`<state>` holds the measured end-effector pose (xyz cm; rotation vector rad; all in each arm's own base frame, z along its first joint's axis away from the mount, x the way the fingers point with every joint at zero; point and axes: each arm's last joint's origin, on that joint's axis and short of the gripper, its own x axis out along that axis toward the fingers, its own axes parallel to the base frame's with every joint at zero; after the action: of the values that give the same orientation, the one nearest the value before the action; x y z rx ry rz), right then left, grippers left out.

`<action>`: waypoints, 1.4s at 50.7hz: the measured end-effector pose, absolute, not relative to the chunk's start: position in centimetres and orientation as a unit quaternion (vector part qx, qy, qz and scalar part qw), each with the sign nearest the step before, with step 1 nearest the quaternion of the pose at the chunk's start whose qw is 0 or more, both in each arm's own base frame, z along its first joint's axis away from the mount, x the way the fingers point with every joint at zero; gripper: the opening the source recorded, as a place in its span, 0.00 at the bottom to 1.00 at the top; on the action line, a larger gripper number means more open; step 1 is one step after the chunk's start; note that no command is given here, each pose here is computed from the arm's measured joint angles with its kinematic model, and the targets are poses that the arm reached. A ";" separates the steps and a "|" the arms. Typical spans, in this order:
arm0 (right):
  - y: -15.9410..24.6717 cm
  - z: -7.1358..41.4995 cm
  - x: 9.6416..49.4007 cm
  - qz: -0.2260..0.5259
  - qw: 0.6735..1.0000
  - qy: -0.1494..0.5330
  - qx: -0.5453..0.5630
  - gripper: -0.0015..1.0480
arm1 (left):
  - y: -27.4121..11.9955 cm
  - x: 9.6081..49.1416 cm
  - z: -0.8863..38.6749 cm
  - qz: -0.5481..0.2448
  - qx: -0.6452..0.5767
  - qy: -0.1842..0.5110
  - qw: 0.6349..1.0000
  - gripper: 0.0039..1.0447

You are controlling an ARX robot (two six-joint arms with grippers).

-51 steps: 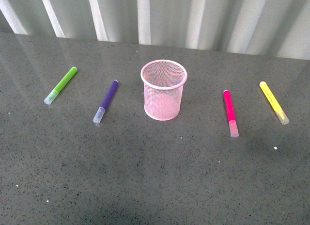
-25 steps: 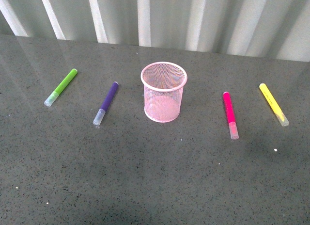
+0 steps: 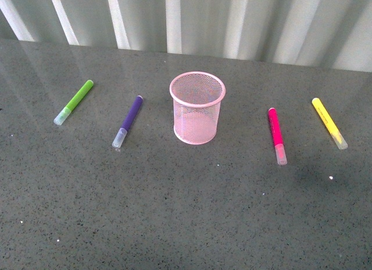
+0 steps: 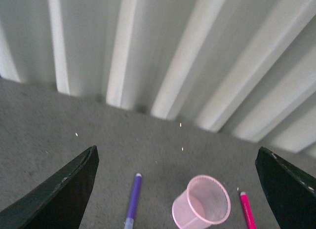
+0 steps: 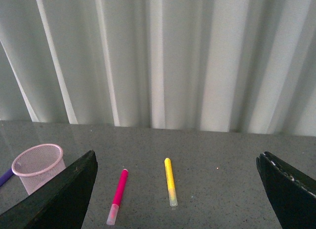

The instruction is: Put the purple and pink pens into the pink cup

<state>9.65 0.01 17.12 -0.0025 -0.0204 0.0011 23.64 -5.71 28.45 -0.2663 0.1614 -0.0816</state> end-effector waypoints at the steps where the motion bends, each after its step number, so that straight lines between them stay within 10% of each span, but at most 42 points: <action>1: 0.0 17.1 9.6 0.001 1.000 -0.010 -0.001 0.93 | -6.1 24.8 28.4 -0.045 -0.129 0.098 0.986 0.94; 12: 0.0 17.1 9.6 0.000 1.000 -0.010 -0.001 0.93 | -10.1 36.0 25.2 -0.032 -0.011 0.276 0.961 0.94; 27: 0.0 17.1 9.6 0.001 1.000 -0.010 -0.001 0.93 | -11.2 41.4 21.7 -0.027 0.019 0.395 0.918 0.94; 71: 0.0 17.1 9.6 0.001 1.000 -0.010 -0.001 0.93 | -9.5 47.6 11.5 -0.026 0.090 0.497 0.863 0.94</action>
<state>9.65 0.01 17.12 -0.0025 -0.0204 0.0011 47.60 -9.48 11.52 0.1896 1.0425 -0.0551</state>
